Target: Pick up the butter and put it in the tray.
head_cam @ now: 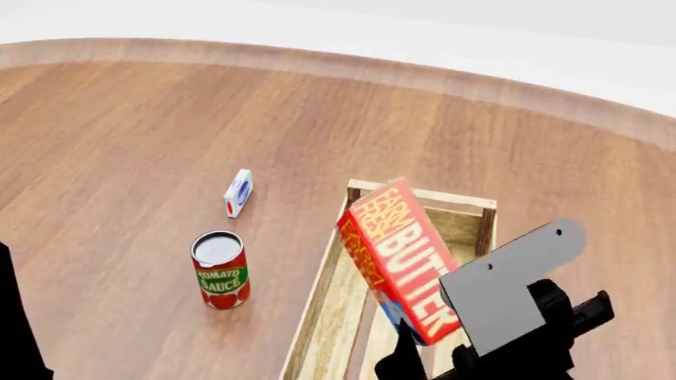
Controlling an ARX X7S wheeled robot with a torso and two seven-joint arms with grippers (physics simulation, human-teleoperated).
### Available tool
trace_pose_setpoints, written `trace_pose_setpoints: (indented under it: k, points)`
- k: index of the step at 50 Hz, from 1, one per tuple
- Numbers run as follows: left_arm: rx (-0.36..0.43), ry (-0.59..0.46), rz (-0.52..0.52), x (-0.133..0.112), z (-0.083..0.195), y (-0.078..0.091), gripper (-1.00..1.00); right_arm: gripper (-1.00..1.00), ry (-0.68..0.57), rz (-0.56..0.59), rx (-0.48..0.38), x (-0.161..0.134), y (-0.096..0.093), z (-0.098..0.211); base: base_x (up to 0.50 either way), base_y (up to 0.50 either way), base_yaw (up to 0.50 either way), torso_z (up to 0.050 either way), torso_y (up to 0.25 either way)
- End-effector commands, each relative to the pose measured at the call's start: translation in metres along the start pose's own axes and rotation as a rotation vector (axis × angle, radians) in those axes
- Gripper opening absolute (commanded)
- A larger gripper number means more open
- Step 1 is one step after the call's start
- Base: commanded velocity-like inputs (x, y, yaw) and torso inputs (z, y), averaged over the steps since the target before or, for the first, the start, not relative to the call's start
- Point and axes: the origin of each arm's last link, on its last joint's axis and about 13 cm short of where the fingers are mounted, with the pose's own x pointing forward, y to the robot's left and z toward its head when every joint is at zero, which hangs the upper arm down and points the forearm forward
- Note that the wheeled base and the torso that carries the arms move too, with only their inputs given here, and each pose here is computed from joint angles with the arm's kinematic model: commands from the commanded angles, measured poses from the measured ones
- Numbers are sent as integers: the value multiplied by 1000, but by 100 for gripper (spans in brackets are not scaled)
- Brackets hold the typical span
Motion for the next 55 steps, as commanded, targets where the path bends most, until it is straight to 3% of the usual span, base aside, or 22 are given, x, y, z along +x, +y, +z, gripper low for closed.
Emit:
trace_pose_setpoints:
  k: [1,8,12,19,23,26,35,55]
  points:
    - [-2,-2,3,0,1,1,100,-100,-48,-210,91,29,-4,18,0,0,0,0,0]
    - [-3,-3,5,0,1,1,100,-100,-62,-252,172,50,5,26,0,0,0,0,1]
    - [-4,-2,7,1,1,2,100,-100,-57,-308,124,59,10,28,0,0,0,0,2]
    - [-5,-3,7,0,1,2,100,-100,-58,-359,219,75,19,46,0,0,0,0,1]
    - [-6,-1,7,1,1,2,100,-100,-44,-478,208,88,25,53,0,0,0,0,3]
    - [-6,-1,10,2,1,3,100,-100,-8,-466,297,97,30,59,0,0,0,0,0]
    - [-10,0,11,2,1,3,100,-100,38,-525,434,118,41,75,0,0,0,2,1]
    - [-18,-8,20,3,4,5,100,-100,208,-394,762,155,68,89,0,0,0,0,2]
